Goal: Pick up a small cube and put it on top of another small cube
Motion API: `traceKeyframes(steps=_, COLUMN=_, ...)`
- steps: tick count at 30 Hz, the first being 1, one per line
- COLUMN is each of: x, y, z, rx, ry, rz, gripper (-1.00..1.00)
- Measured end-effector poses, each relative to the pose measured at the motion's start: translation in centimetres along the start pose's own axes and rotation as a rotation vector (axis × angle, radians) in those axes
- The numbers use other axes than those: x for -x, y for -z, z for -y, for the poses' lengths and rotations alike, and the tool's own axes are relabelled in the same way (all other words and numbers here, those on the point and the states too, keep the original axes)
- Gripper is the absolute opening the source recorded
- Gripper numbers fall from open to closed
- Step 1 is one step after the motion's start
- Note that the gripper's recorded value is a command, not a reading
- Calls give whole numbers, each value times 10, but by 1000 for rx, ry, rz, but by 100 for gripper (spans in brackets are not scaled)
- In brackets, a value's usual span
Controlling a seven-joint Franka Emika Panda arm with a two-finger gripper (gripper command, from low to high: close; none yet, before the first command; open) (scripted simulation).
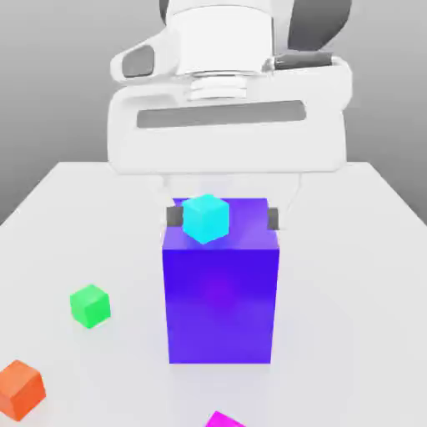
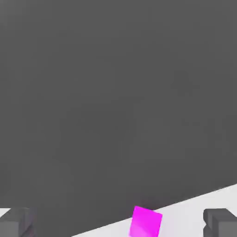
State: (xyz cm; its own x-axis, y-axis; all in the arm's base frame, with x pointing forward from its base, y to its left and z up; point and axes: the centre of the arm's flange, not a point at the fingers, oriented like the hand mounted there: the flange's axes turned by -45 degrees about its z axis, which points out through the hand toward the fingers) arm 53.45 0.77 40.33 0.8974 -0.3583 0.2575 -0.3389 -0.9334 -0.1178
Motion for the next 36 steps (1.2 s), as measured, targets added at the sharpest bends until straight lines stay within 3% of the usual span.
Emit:
traceKeyframes(steps=10, x=44, y=-176, z=-17, rx=121, ry=-170, rz=217, gripper=0)
traceKeyframes(steps=15, x=67, y=-249, z=-27, rx=144, ry=-195, rz=248, gripper=0)
traceKeyframes(steps=16, x=70, y=-259, z=-29, rx=145, ry=-196, rz=248, gripper=-100)
traceKeyframes(steps=22, x=72, y=-264, z=-29, rx=144, ry=-196, rz=247, gripper=-100)
traceKeyframes(steps=27, x=58, y=-214, z=-23, rx=144, ry=-196, rz=248, gripper=-100)
traceKeyframes(steps=36, x=84, y=-135, z=-197, rx=188, ry=-417, rz=226, gripper=-100)
